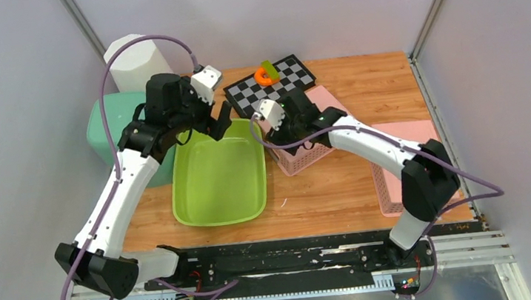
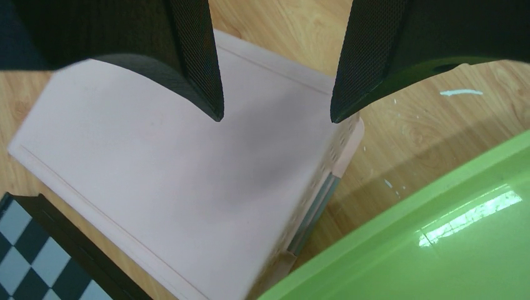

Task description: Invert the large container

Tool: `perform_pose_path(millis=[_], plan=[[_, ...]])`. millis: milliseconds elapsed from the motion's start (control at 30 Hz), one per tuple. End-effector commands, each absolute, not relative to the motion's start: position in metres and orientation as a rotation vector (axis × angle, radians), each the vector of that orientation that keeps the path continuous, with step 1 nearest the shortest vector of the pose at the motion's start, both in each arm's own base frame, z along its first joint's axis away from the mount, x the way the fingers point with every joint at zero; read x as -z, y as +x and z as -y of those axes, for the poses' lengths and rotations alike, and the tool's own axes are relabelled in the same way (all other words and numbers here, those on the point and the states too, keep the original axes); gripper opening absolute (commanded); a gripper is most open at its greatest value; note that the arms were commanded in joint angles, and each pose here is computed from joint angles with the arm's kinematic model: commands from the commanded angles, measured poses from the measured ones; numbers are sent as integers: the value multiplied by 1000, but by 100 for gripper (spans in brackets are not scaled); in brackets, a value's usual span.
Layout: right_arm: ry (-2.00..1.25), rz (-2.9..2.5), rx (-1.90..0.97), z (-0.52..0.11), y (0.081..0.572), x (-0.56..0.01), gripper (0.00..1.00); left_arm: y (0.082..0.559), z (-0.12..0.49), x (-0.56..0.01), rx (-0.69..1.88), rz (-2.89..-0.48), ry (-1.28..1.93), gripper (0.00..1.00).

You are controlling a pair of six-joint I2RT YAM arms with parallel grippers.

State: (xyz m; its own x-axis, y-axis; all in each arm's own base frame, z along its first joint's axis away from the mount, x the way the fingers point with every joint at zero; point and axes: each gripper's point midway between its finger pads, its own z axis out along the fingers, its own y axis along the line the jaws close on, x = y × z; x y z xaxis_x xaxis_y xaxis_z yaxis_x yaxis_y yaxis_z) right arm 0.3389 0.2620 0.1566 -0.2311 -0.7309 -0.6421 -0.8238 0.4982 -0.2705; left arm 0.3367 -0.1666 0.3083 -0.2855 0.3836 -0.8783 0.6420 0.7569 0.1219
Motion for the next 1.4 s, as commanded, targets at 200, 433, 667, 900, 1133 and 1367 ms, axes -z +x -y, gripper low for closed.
perform_pose_path(millis=[200, 433, 667, 900, 1133, 1367], plan=[[-1304, -2072, -219, -304, 332, -133, 66, 325, 131, -272, 265, -2003, 773, 100], [-1260, -2143, 6, -286, 353, -108, 65, 323, 128, -265, 256, -2008, 777, 100], [-1262, -2180, 113, -271, 365, -89, 65, 321, 128, -261, 260, -2003, 772, 100], [-1205, -2222, 165, -250, 375, -85, 65, 320, 129, -261, 271, -1996, 768, 100], [-1144, -2270, 187, -232, 384, -80, 64, 320, 131, -259, 283, -1997, 768, 100], [-1077, -2295, 219, -211, 405, -82, 64, 321, 132, -258, 293, -1997, 767, 100]])
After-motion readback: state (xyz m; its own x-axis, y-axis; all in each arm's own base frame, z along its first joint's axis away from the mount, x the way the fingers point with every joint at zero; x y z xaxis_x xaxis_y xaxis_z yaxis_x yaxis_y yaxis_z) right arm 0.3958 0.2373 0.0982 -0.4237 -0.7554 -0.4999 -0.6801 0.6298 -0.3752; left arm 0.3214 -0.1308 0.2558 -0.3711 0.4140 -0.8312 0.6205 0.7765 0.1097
